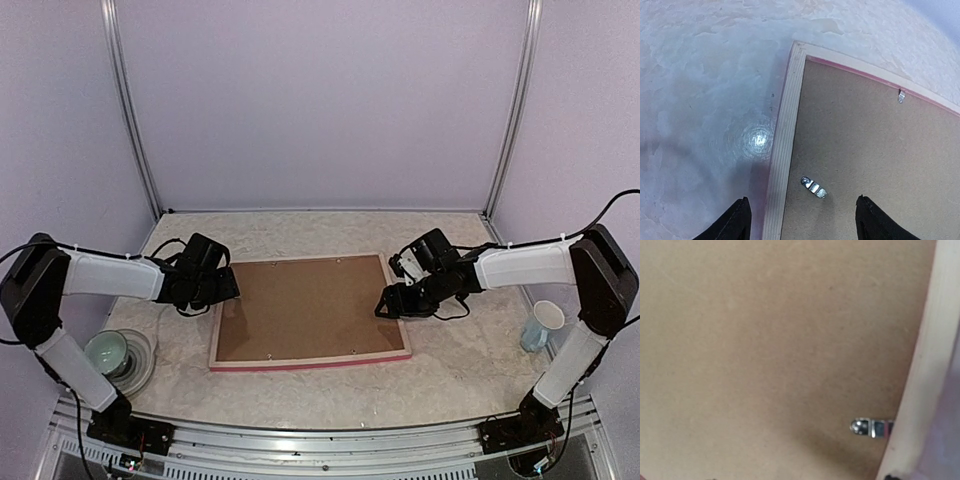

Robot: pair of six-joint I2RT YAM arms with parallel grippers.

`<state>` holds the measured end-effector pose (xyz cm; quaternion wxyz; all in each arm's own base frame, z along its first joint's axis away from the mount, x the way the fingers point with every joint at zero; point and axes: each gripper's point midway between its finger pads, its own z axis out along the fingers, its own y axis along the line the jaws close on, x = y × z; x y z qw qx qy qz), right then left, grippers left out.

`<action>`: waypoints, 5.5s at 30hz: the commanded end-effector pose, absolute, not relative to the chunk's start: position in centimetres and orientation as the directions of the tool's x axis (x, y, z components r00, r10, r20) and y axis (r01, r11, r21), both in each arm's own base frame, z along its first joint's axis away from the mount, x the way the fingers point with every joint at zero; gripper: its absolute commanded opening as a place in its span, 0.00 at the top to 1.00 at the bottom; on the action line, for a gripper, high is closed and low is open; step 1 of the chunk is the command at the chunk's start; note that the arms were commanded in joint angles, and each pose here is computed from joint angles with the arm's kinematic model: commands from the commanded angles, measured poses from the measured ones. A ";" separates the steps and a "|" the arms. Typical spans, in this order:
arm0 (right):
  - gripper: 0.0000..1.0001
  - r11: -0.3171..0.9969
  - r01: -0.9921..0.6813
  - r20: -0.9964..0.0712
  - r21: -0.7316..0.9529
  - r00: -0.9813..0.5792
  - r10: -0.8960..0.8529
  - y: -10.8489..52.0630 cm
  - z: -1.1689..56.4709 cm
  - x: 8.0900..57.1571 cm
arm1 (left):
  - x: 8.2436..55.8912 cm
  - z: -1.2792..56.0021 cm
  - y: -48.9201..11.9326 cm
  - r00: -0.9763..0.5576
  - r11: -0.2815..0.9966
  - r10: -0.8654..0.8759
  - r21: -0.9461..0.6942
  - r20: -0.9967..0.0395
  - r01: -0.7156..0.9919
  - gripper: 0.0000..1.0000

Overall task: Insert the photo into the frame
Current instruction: Press the fastener onto the backboard.

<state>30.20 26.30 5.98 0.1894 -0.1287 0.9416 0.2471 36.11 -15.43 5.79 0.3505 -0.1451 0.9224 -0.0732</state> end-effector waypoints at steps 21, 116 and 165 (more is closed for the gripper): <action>0.29 0.842 -0.343 -0.441 0.417 -0.886 -0.143 26.9 6.2 30.6 | 37.2 3.7 -15.1 -0.730 0.950 -0.311 -0.198 -0.609 -0.240 0.29; 0.19 0.872 -0.346 -0.483 0.346 -0.862 -0.150 26.3 7.6 32.0 | 36.4 5.0 -12.0 -0.672 0.927 -0.372 -0.229 -0.641 -0.295 0.39; 0.18 0.876 -0.347 -0.472 0.335 -0.866 -0.163 26.1 7.2 32.0 | 37.6 3.0 -14.0 -0.726 0.939 -0.343 -0.230 -0.595 -0.255 0.60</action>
